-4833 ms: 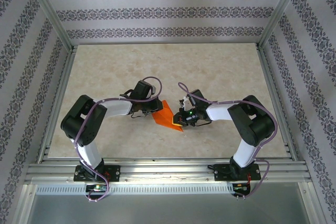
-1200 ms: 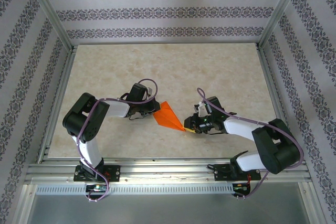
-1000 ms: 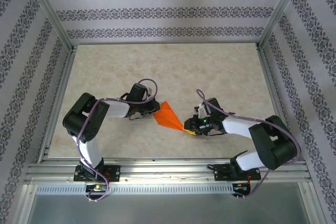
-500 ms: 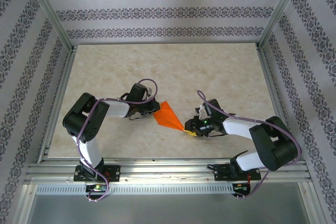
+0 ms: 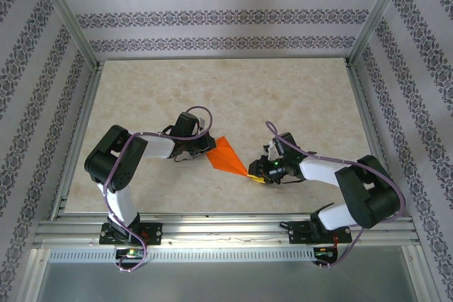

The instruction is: Fold a paper plane with a square sheet of paper (pick it up from the middle)

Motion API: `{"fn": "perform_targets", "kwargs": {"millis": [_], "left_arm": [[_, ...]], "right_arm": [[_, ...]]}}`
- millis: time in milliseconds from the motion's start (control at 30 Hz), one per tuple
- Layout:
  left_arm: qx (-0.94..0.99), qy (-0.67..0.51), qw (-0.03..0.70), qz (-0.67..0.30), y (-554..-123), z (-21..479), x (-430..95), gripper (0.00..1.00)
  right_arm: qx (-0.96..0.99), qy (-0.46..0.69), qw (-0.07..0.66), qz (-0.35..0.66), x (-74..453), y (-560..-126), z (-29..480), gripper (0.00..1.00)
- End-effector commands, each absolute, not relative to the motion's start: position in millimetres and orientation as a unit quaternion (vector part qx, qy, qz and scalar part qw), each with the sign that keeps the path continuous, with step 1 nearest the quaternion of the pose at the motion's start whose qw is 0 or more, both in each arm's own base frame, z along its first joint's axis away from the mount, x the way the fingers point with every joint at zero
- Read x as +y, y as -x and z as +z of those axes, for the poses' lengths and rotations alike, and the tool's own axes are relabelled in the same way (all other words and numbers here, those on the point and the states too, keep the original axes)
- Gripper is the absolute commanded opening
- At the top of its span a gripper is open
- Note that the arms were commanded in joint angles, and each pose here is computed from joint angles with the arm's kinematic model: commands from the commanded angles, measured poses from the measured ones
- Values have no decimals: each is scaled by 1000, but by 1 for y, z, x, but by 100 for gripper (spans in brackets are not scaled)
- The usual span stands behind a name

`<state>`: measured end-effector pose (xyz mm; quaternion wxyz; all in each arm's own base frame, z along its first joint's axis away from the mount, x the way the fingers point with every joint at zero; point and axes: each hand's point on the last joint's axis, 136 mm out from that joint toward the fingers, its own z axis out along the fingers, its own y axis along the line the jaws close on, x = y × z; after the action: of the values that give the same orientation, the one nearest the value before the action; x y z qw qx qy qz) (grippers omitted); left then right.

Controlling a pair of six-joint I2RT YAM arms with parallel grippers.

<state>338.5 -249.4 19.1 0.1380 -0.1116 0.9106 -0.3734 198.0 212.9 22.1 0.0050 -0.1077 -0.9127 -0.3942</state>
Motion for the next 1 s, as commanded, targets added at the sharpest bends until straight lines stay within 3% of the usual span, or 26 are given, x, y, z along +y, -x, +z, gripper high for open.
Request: {"fn": "perform_targets", "kwargs": {"millis": [0, 967], "left_arm": [[929, 141, 102, -326, -323, -8, -229, 8], [927, 151, 94, -330, -321, -11, -228, 7]], "right_arm": [[-924, 114, -8, -366, 209, -198, 17, 31], [-910, 112, 1, -399, 228, -210, 34, 27]]}}
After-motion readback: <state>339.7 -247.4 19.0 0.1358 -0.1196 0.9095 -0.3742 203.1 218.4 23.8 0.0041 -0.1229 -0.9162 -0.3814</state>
